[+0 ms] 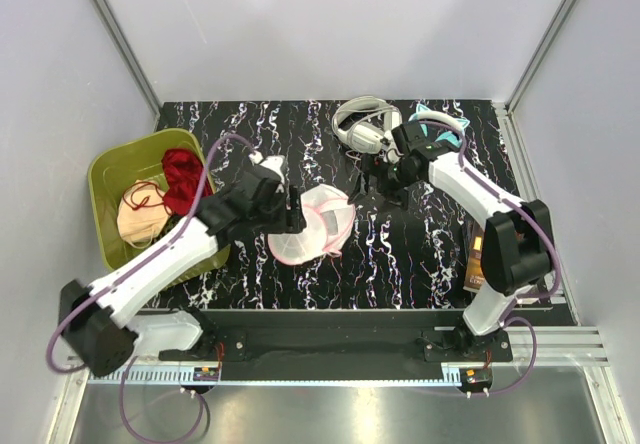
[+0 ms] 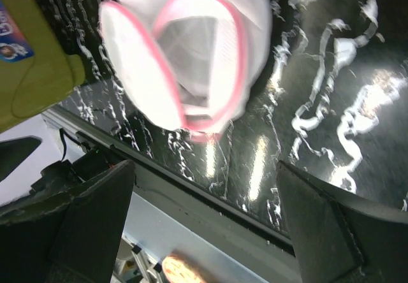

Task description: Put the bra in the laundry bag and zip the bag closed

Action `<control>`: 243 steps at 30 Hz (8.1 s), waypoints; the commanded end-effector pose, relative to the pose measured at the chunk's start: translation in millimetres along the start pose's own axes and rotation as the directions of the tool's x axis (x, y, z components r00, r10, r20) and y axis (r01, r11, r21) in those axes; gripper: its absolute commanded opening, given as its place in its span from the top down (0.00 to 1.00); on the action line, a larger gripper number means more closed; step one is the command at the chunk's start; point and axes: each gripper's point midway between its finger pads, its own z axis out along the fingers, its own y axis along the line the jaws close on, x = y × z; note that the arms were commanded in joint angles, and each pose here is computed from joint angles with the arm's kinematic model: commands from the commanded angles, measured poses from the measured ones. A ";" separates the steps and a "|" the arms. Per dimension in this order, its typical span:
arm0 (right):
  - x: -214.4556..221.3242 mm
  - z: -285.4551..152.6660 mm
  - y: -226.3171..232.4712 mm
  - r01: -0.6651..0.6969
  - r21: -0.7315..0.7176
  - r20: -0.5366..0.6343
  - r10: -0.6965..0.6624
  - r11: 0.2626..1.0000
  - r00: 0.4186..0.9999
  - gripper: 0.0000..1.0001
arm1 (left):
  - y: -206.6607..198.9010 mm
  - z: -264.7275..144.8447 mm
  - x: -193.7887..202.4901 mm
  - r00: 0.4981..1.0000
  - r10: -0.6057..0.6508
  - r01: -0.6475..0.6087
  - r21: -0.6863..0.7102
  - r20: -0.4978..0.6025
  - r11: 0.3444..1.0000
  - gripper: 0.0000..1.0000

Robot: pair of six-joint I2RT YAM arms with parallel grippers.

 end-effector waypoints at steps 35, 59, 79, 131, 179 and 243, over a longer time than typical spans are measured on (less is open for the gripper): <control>-77.1 119.7 8.5 0.407 -0.035 0.072 -0.404 0.913 0.912 0.36 | 20.3 129.5 -1.2 0.870 -0.245 0.198 -0.152 -0.427 0.968 0.34; -37.7 -14.4 -18.1 -0.243 0.151 0.450 0.152 0.958 0.880 1.00 | 9.8 -45.4 -160.0 0.920 -0.153 0.175 -0.028 0.361 0.984 1.00; 83.8 -19.4 -19.0 0.121 -0.049 0.149 -0.113 0.991 0.982 0.19 | 31.2 -59.7 -1.4 0.962 -0.218 0.203 0.107 0.165 0.973 0.43; 64.1 -1.9 -10.5 0.106 -0.043 0.089 -0.102 0.993 0.991 0.55 | -41.7 79.3 7.7 0.975 0.195 -0.219 -0.352 -0.103 0.910 1.00; 35.8 116.6 33.6 0.328 -0.248 -0.057 -0.352 0.912 0.934 0.56 | -57.0 36.0 -9.6 0.988 0.137 -0.122 -0.171 0.077 0.978 1.00; 34.0 -57.7 -62.8 -0.215 0.154 0.443 0.128 0.964 0.888 1.00 | -104.9 -28.0 -118.9 0.823 -0.277 -0.130 0.640 0.495 0.757 1.00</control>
